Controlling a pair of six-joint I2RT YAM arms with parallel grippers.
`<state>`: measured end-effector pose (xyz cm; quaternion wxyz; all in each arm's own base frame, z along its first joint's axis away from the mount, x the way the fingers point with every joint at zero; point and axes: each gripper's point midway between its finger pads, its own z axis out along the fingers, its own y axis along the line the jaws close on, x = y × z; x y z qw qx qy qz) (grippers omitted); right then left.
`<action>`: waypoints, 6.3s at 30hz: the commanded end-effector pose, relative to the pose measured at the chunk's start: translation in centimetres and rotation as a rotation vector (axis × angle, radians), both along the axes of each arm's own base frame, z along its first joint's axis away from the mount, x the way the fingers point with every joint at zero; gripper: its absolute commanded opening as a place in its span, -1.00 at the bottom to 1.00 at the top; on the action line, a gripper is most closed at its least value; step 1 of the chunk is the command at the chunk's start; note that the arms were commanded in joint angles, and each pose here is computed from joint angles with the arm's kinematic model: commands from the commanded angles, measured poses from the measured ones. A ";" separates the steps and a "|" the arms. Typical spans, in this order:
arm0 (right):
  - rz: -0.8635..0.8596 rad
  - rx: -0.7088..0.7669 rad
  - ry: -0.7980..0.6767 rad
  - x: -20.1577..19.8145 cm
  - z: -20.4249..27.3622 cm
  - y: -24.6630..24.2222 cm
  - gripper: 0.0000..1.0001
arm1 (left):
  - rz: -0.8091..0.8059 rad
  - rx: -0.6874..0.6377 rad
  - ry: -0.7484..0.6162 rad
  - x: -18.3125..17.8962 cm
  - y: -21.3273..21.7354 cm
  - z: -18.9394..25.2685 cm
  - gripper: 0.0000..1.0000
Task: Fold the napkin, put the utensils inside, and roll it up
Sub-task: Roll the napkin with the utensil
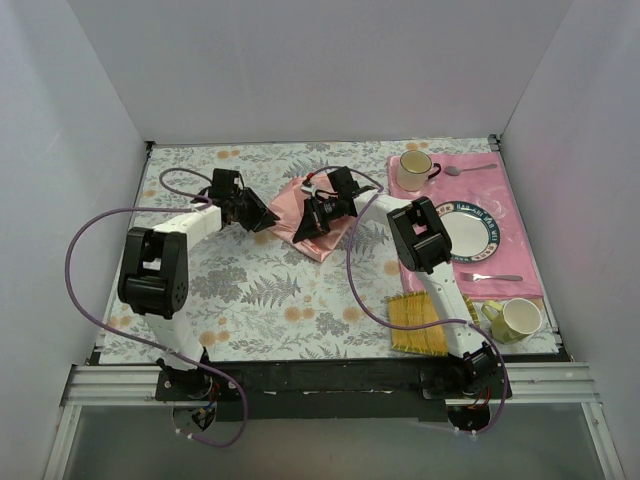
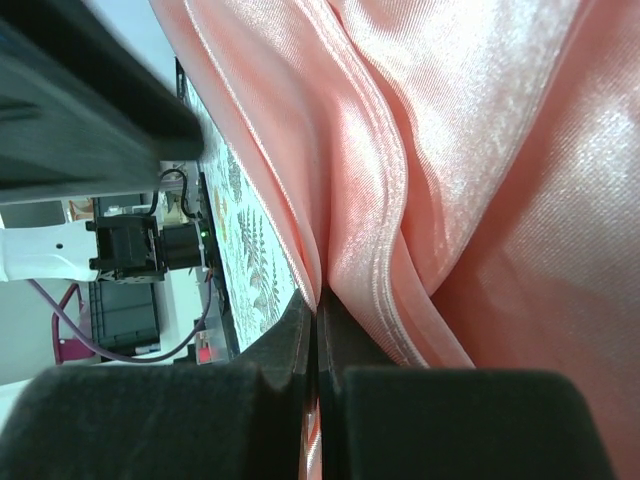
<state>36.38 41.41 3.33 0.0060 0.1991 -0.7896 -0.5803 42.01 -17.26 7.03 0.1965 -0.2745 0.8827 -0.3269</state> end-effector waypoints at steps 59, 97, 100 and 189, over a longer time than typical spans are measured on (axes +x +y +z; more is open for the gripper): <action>-0.060 -0.094 0.006 1.8 -3.9 -1.3 -0.97 | -0.055 -0.062 -0.145 3.5 -0.9 5.2 -0.63; -0.052 -0.101 0.010 1.8 -4.3 -2.0 -0.97 | 0.063 -0.136 -0.056 0.8 -1.1 1.4 -0.74; -0.050 -0.099 0.009 1.8 -4.3 -2.0 -0.97 | 0.050 -0.164 -0.089 1.7 -1.9 1.6 -0.76; 0.080 -0.588 -0.544 0.5 0.5 -8.2 -0.72 | -0.008 -0.006 0.163 -0.3 -0.8 -11.1 -1.00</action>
